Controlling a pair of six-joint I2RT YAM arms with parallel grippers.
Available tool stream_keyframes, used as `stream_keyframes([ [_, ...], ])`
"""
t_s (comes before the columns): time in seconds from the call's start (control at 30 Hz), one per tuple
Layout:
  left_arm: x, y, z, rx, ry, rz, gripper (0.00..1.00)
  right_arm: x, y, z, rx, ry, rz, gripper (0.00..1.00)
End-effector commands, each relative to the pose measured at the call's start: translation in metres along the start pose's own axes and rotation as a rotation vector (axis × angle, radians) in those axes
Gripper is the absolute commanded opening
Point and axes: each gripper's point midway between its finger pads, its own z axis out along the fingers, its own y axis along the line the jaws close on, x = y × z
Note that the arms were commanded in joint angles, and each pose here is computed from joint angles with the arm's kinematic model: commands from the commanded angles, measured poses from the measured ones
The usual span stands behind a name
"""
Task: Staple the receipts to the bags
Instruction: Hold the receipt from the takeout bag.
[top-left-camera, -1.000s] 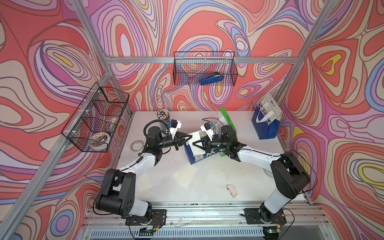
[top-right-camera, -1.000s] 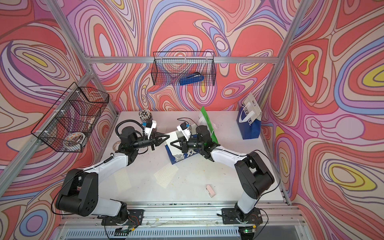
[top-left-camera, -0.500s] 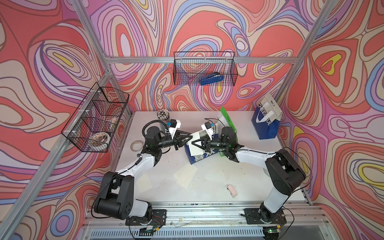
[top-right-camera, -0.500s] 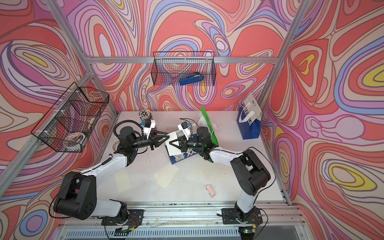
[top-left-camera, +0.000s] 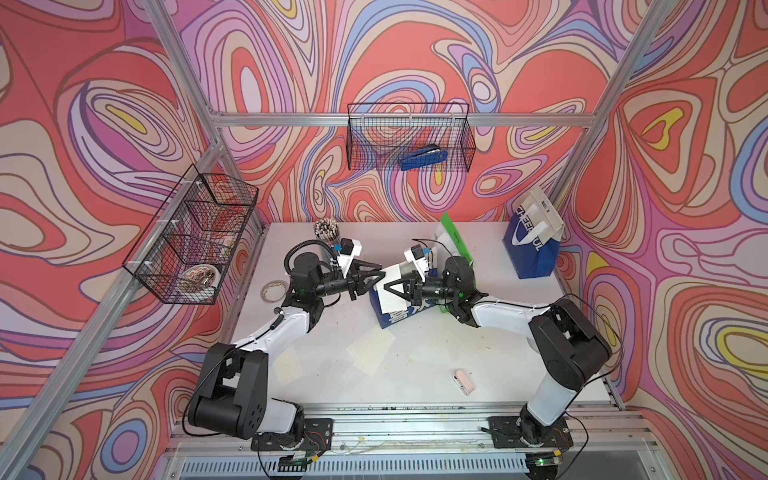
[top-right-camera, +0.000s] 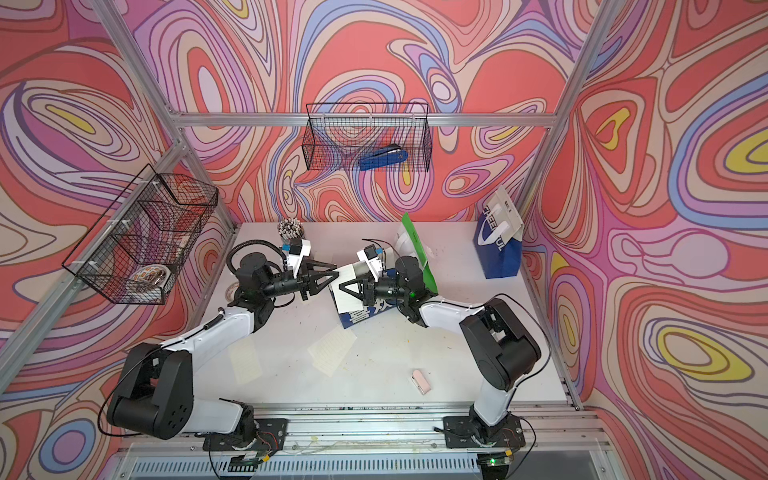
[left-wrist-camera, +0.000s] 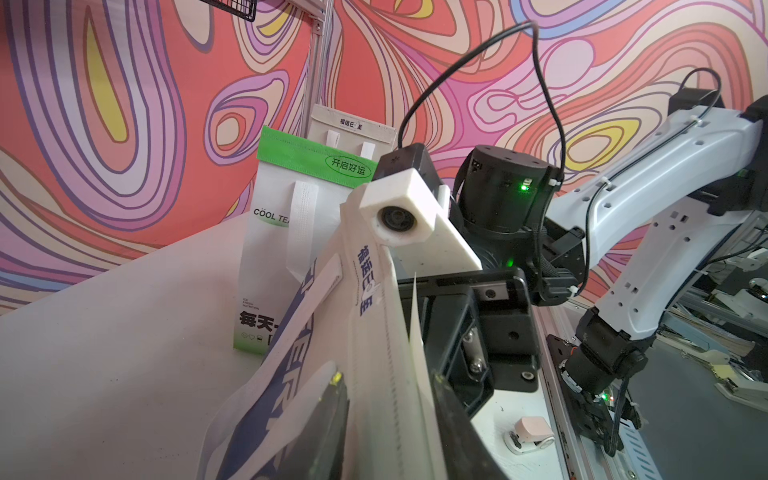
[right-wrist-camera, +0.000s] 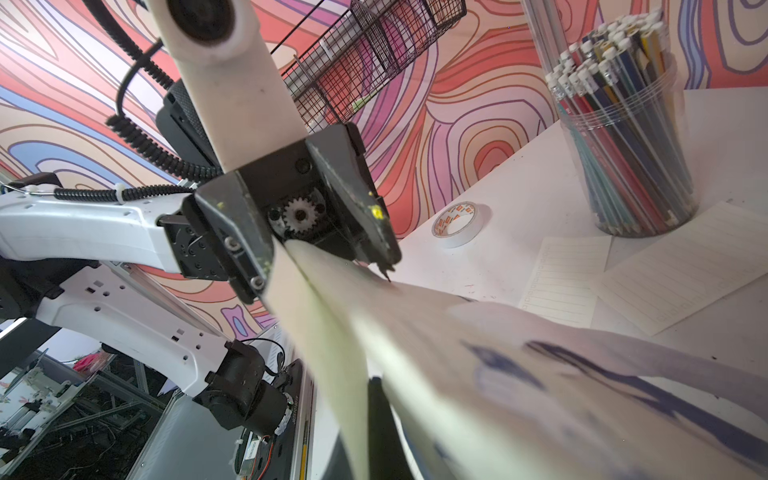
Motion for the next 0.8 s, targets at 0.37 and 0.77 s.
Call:
stream_keyframes([
  [0.37, 0.01, 0.0, -0.004, -0.038, 0.038, 0.018, 0.45, 0.008, -0.012, -0.003, 0.039, -0.016, -0.031, 0.0],
  [0.77, 0.007, -0.002, -0.005, -0.04, 0.021, -0.005, 0.67, 0.009, 0.001, -0.008, -0.022, -0.066, -0.136, 0.0],
])
